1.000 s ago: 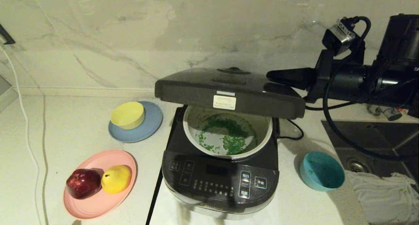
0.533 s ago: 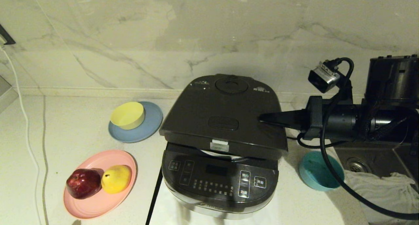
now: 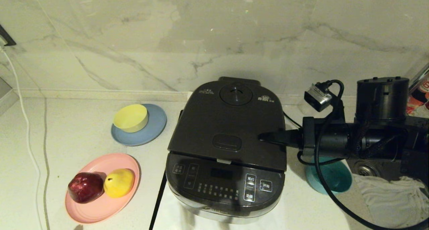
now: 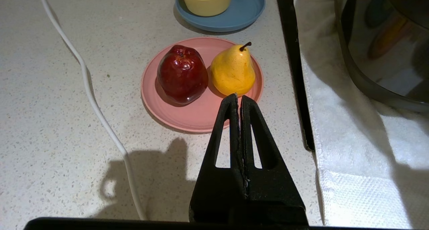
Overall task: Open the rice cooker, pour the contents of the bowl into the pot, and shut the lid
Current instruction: Close the rice cooker
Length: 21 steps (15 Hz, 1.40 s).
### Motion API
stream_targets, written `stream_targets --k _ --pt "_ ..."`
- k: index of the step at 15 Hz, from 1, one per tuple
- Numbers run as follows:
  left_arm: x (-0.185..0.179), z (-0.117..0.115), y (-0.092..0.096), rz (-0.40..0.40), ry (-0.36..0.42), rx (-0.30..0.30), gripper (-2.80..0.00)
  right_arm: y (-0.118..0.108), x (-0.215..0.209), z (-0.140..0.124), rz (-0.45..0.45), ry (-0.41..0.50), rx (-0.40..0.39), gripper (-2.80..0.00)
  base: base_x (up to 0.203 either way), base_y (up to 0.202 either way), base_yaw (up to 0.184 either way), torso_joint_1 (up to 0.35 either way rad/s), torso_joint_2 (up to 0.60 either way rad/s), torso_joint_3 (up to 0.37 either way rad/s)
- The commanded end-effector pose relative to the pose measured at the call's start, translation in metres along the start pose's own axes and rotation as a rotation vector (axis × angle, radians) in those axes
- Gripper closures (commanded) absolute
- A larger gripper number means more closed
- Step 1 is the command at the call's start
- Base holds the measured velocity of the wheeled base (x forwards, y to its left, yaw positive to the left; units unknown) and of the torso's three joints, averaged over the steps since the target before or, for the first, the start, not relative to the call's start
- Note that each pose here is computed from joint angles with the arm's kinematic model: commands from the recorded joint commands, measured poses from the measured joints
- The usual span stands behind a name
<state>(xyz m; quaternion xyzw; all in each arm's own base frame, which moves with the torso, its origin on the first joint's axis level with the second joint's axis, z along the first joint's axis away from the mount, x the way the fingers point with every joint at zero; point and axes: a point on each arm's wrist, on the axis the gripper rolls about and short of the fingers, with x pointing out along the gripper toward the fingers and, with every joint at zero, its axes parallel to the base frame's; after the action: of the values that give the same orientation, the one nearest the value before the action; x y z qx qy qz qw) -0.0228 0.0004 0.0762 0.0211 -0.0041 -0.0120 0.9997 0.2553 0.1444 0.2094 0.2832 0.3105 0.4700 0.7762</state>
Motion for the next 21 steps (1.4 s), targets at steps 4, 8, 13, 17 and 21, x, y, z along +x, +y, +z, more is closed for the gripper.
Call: stream_targets --k 4,8,13,17,21 --pt "0.001 -0.003 0.000 -0.001 0.008 0.001 0.00 -0.032 0.022 -0.017 -0.036 0.060 0.058 0.00 0.000 0.000 0.000 0.000 0.00 0.000" --pt "0.001 -0.003 0.000 -0.001 0.008 0.001 0.00 -0.037 0.025 -0.018 -0.033 0.032 0.043 0.00 0.000 0.000 0.000 0.000 0.00 0.000" --pt "0.001 -0.003 0.000 -0.001 0.008 0.001 0.00 0.005 -0.005 -0.001 0.016 -0.089 -0.040 0.00 0.000 0.000 0.000 0.000 0.00 0.000" --pt "0.001 -0.003 0.000 -0.001 0.008 -0.001 0.00 0.039 -0.032 0.010 0.030 -0.162 -0.033 0.00 0.000 0.000 0.000 0.000 0.00 0.000" --pt "0.001 -0.003 0.000 -0.001 0.008 0.001 0.00 0.065 -0.050 0.019 -0.040 -0.159 0.004 0.00 0.000 0.000 0.000 0.000 0.00 0.000"
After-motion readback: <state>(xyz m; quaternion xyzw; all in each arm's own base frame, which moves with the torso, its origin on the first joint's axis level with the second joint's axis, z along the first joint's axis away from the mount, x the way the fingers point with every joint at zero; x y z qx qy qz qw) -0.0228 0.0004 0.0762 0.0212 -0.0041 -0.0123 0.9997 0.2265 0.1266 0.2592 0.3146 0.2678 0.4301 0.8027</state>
